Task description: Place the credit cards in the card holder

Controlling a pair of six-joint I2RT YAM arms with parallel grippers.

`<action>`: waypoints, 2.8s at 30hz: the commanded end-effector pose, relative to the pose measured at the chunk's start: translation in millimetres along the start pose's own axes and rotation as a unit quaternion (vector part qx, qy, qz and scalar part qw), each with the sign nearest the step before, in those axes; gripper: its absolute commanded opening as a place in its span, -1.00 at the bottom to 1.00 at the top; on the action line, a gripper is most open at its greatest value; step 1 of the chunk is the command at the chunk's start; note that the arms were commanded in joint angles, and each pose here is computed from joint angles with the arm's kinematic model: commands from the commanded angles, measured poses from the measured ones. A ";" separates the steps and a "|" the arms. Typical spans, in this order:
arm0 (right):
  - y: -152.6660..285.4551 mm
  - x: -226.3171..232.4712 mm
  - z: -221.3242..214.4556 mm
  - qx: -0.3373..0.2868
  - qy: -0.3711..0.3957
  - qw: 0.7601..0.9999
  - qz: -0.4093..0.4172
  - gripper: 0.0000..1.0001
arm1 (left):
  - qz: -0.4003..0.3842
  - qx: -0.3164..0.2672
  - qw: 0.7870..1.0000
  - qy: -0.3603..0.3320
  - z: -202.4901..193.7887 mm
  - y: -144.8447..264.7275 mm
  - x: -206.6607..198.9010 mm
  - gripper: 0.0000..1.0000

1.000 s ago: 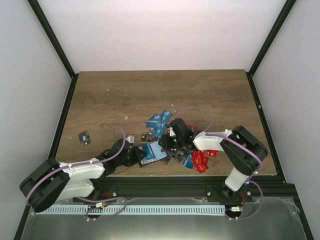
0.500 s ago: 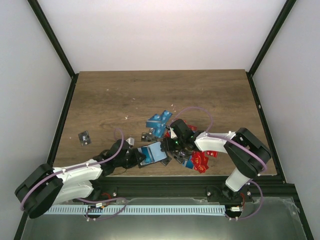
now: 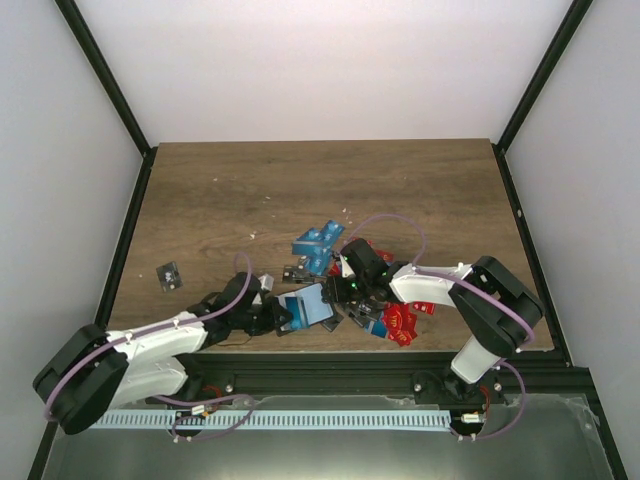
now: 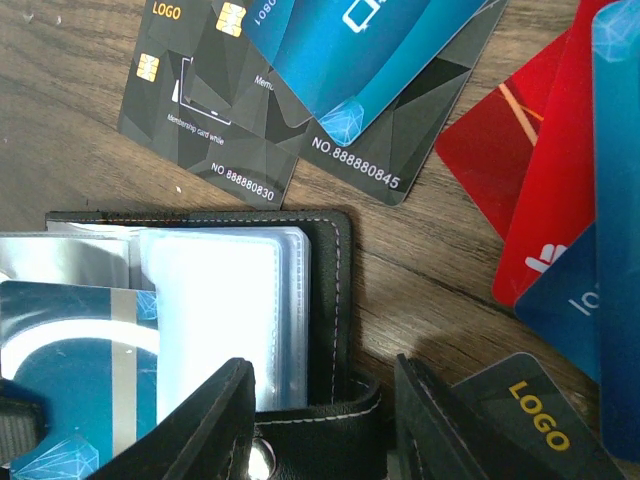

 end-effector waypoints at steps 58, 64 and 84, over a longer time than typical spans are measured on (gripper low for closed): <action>-8.6 -4.4 -45.1 0.061 -0.072 0.995 0.009 -0.20 | -0.017 -0.010 0.999 0.026 25.7 -29.3 -4.1 -0.92; -8.3 1.8 -46.9 0.057 -0.092 0.994 0.029 -0.20 | -0.018 -0.005 0.999 0.030 19.1 -35.9 -4.3 -0.92; -7.8 0.2 -45.3 0.052 -0.091 0.994 0.024 -0.20 | 0.021 0.029 0.999 -0.008 -0.4 -30.7 5.3 -0.92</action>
Point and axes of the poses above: each gripper's point midway between its finger pads, its own y axis back along the fingers, its own x axis along the line the jaws close on, z = x × y, the point moved 1 cm from there along y, back along the fingers, and after that the axes turned 15 degrees about y, right-handed, at the moved point
